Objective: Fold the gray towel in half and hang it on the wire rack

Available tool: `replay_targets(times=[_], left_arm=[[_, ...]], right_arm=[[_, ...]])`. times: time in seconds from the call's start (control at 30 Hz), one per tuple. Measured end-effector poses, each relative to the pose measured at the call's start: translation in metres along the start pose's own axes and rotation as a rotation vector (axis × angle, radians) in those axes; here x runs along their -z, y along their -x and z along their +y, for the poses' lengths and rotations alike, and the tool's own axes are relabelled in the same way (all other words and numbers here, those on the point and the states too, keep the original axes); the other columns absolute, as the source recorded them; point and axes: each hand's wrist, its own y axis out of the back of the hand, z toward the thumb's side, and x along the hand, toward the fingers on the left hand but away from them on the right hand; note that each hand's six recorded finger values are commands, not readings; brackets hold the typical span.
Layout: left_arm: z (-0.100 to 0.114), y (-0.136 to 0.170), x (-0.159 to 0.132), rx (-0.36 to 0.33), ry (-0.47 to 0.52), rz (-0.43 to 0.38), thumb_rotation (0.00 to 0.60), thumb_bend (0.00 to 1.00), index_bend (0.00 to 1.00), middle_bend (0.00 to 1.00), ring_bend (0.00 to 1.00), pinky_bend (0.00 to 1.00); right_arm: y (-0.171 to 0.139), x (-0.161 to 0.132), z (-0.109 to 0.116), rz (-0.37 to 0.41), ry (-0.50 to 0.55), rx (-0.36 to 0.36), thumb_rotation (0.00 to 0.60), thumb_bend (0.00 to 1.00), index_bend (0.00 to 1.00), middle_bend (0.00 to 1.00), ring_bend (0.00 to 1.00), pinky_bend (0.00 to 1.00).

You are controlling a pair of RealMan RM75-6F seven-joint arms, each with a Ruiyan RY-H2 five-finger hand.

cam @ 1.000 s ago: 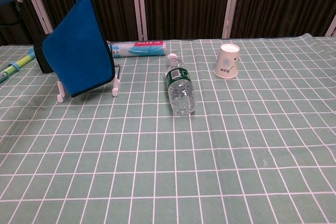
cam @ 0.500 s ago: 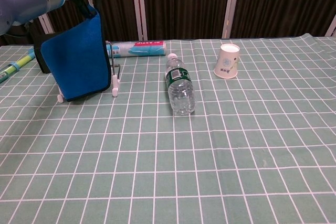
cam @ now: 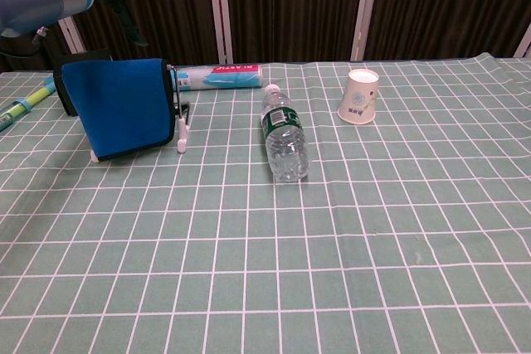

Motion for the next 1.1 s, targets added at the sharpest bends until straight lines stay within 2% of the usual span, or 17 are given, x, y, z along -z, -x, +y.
replay_targets(times=[0.23, 0.53, 0.73, 0.87, 1.1], left_arm=[[0.012, 0.019, 0.012, -0.050, 0.028, -0.039, 0.600, 0.15, 0.00, 0.00, 0.00, 0.00], [0.027, 0.078, 0.057, -0.131, 0.054, -0.046, 0.600, 0.15, 0.00, 0.00, 0.00, 0.00], [0.021, 0.134, 0.085, -0.130, 0.078, -0.016, 0.600, 0.14, 0.00, 0.00, 0.00, 0.00], [0.013, 0.189, 0.104, -0.110, 0.104, 0.019, 0.600, 0.14, 0.00, 0.00, 0.00, 0.00], [0.006, 0.267, 0.129, -0.122, 0.058, 0.048, 0.600, 0.14, 0.00, 0.00, 0.00, 0.00]], right_arm=[[-0.002, -0.003, 0.001, 0.013, 0.007, 0.003, 0.600, 0.00, 0.00, 0.00, 0.00, 0.00], [-0.005, -0.006, 0.007, 0.036, 0.032, 0.019, 0.600, 0.00, 0.00, 0.00, 0.00, 0.00], [-0.007, -0.011, 0.013, 0.067, 0.042, 0.041, 0.600, 0.00, 0.00, 0.00, 0.00, 0.00], [-0.009, -0.012, 0.016, 0.081, 0.041, 0.054, 0.600, 0.00, 0.00, 0.00, 0.00, 0.00], [-0.015, -0.014, 0.026, 0.110, 0.056, 0.090, 0.600, 0.00, 0.00, 0.00, 0.00, 0.00]])
